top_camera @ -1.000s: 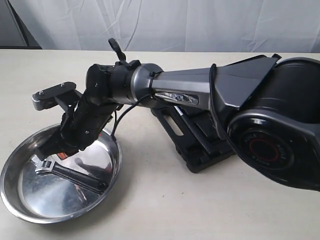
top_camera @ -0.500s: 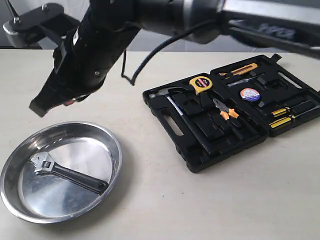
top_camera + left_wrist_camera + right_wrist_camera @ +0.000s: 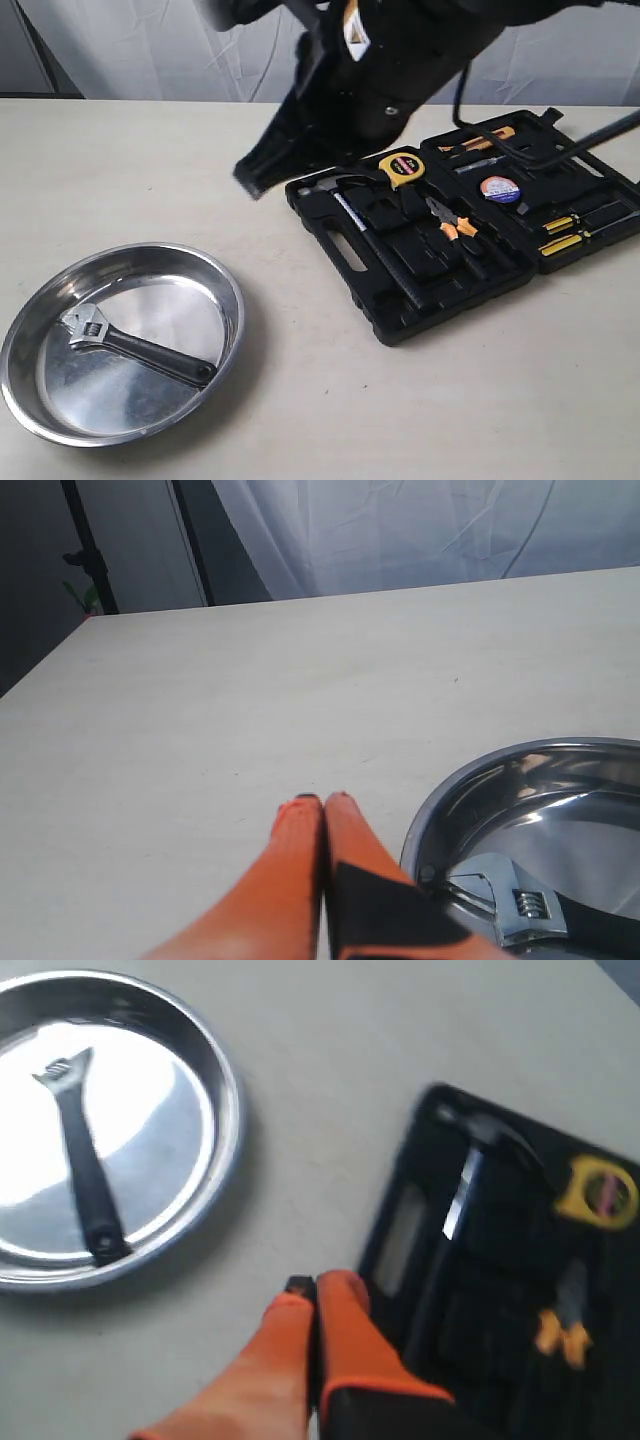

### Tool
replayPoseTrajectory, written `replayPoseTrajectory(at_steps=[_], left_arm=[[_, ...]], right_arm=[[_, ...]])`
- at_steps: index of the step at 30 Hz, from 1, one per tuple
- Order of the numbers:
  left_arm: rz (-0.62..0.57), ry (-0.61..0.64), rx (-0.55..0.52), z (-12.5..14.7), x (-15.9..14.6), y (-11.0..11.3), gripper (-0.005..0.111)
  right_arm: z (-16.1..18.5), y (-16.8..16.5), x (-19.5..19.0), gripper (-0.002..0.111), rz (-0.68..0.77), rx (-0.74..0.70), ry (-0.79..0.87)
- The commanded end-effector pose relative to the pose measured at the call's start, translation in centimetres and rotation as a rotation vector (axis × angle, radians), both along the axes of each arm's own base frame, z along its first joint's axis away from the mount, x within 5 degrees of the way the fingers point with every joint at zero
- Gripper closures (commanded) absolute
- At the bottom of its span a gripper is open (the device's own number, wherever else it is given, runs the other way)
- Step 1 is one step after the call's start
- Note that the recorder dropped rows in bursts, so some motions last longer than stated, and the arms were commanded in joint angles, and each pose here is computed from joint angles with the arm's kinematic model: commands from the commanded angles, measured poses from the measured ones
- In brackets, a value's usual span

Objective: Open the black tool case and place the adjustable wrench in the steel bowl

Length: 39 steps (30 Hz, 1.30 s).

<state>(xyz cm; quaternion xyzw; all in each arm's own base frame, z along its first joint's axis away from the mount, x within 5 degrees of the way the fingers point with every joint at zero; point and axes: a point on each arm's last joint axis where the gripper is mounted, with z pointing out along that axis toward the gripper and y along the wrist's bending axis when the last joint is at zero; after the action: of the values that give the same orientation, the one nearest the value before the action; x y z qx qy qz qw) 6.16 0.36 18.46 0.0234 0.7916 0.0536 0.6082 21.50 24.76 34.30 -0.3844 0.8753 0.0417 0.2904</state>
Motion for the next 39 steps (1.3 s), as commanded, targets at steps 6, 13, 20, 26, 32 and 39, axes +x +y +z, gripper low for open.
replayPoseTrajectory(at_steps=[6, 13, 20, 26, 32, 39], left_arm=[[0.003, -0.019, -0.011, 0.2, 0.0, 0.0, 0.106], [0.003, -0.019, -0.011, 0.2, 0.0, 0.0, 0.106], [0.003, -0.019, -0.011, 0.2, 0.0, 0.0, 0.106], [0.003, -0.019, -0.011, 0.2, 0.0, 0.0, 0.106], [0.003, -0.019, -0.011, 0.2, 0.0, 0.0, 0.106], [0.003, -0.019, -0.011, 0.2, 0.0, 0.0, 0.106]], right_arm=[[0.7, -7.2, -1.3, 0.108, -0.325, 0.062, -0.209], [-2.9, -13.3, -5.9, 0.108, -0.292, 0.547, -0.341], [-9.5, -20.0, -10.0, 0.108, -0.449, 0.682, -0.432], [-14.2, -24.1, -14.4, 0.108, -0.754, 0.799, -0.597], [-15.6, -25.7, -16.1, 0.108, -1.103, 0.933, -0.566], [-15.7, -26.0, -16.2, 0.108, -1.138, 0.892, -0.592]])
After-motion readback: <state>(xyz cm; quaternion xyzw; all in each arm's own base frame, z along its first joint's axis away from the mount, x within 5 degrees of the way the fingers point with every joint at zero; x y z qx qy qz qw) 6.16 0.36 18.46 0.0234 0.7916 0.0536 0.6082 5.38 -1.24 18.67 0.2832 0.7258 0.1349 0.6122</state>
